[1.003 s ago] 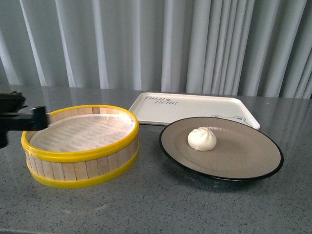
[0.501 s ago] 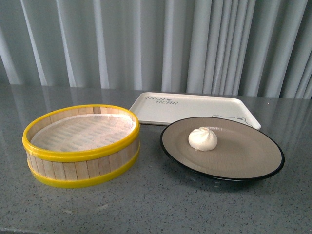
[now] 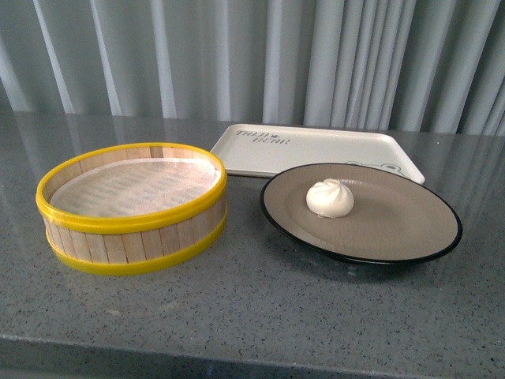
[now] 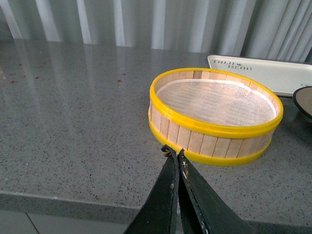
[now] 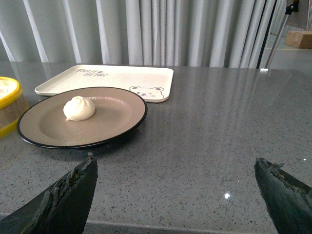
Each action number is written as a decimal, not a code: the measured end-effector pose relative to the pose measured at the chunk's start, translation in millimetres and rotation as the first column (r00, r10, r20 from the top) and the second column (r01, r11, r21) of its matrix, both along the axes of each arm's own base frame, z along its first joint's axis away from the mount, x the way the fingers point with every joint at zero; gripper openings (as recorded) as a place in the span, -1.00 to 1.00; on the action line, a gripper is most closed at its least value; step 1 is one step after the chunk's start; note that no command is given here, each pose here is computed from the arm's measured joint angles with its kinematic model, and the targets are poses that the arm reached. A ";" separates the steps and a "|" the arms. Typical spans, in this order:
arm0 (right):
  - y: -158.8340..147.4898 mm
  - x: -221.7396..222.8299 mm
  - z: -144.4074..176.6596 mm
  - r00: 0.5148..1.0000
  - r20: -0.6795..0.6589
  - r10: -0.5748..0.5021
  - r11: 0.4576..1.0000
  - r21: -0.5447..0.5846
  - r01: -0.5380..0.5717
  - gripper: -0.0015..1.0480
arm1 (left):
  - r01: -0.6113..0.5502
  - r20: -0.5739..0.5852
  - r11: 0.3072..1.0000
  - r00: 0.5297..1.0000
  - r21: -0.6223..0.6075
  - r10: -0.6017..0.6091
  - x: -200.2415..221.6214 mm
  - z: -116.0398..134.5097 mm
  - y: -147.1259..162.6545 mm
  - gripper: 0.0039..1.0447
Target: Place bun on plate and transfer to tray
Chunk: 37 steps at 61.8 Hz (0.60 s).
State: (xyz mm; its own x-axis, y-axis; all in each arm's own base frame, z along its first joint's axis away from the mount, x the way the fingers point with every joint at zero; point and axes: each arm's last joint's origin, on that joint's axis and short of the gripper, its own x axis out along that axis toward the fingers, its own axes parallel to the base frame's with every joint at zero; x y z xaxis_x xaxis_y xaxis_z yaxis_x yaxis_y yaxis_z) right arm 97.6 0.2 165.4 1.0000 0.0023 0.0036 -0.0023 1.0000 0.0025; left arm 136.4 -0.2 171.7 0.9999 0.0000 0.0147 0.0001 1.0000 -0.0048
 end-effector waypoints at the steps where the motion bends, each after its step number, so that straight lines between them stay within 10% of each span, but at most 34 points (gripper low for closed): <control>1: 0.0 0.0 0.0 1.000 0.000 0.000 1.000 0.000 0.000 0.84 | 0.000 0.002 1.000 1.000 0.000 0.000 -0.9 0.4 0.0 -0.93; 37: 0.0 0.0 0.0 1.000 0.000 0.000 1.000 0.000 0.000 0.84 | 0.000 0.015 1.000 1.000 0.000 0.000 -21.2 4.2 0.0 -0.93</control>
State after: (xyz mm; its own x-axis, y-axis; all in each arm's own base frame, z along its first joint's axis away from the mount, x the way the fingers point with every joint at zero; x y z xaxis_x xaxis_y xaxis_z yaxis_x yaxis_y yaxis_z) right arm 97.6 0.2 165.4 1.0000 0.0027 0.0036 -0.0027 1.0000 0.0025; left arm 115.2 -0.1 175.9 0.9996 0.0004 0.0299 -0.0002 1.0000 -0.0048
